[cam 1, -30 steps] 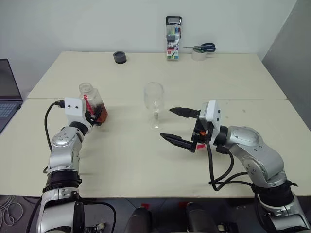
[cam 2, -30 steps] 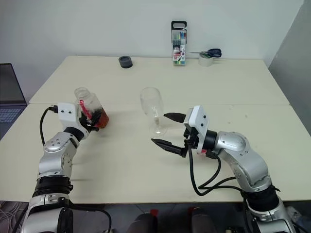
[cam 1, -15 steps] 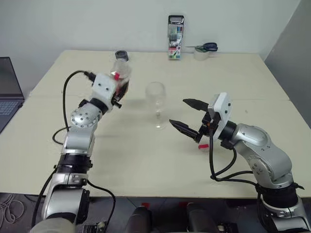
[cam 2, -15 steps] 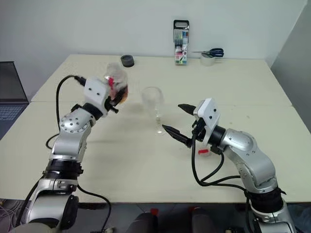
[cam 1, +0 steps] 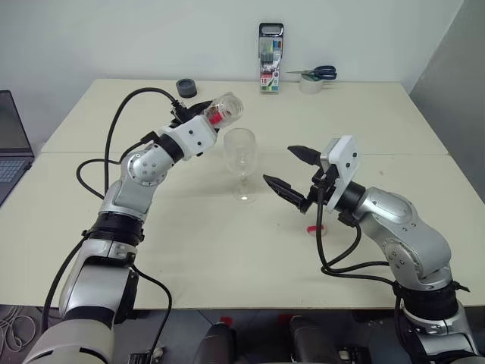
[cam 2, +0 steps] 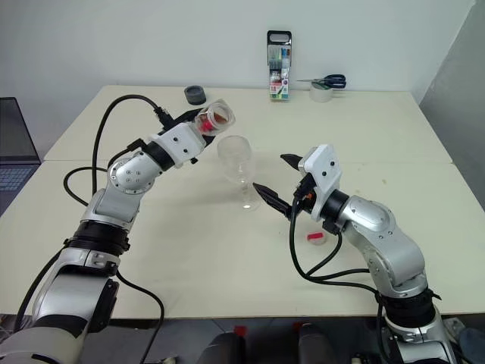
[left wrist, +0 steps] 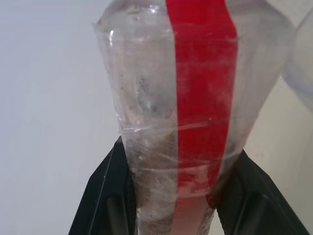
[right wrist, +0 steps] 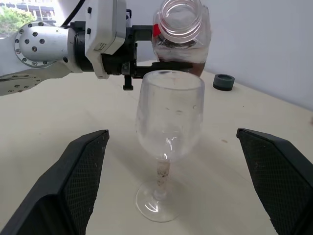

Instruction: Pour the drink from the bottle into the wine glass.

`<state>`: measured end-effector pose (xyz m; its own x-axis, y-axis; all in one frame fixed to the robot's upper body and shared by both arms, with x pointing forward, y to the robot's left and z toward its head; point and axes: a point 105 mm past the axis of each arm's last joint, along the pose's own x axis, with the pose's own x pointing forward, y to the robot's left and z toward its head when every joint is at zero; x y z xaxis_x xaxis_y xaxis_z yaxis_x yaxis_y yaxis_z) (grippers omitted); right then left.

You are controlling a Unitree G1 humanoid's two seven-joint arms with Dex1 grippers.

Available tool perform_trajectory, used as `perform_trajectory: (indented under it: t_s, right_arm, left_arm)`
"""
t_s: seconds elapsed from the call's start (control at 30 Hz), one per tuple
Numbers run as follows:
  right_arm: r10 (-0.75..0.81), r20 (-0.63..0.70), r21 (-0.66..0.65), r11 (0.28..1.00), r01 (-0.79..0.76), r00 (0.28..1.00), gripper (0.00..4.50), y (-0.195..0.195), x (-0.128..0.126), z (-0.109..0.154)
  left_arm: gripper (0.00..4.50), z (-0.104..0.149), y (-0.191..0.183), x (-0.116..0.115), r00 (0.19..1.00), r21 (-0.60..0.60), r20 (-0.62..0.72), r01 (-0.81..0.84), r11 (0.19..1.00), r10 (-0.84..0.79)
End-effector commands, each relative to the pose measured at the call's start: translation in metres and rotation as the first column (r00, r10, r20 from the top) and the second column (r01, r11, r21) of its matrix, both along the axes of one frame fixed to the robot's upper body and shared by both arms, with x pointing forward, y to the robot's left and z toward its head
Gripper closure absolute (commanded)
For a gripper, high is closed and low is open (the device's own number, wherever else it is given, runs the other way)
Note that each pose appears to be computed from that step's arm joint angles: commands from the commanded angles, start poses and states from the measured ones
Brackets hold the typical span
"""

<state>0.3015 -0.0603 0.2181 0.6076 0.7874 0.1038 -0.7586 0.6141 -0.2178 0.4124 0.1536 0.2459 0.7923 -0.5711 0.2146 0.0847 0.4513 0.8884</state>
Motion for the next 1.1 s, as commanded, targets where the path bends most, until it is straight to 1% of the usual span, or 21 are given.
perform_trajectory:
  t_s: [0.03,0.23,0.43,0.57,0.93,1.1]
  right_arm:
    - [0.001,0.048,0.031,1.0,-0.002,0.999,0.0,0.0,-0.003,0.017]
    - [0.0,0.042,0.032,0.999,-0.001,0.999,0.0,0.001,0.0,0.018]
    - [0.024,0.046,0.042,0.999,-0.026,0.999,0.0,0.004,-0.002,0.019]
    - [0.028,0.043,0.033,0.999,-0.03,0.999,0.0,0.005,-0.001,0.019]
    - [0.051,0.022,0.029,0.998,-0.051,0.998,0.0,0.014,-0.005,0.023]
    - [0.06,0.036,0.027,0.998,-0.061,0.998,0.0,0.019,-0.007,0.027]
  left_arm:
    - [2.82,0.022,0.004,-0.002,0.993,0.055,0.116,-0.008,0.998,0.002]
    - [2.82,0.019,0.012,0.001,0.986,0.14,0.164,-0.049,0.989,0.026]
    - [2.82,0.02,0.016,0.003,0.98,0.171,0.195,-0.074,0.982,0.04]
    - [2.82,0.021,0.018,0.003,0.973,0.224,0.229,-0.089,0.97,0.037]
    - [2.82,0.031,0.013,-0.001,0.959,0.26,0.284,-0.076,0.963,-0.001]
    - [2.82,0.033,0.014,-0.001,0.953,0.288,0.303,-0.093,0.953,0.001]
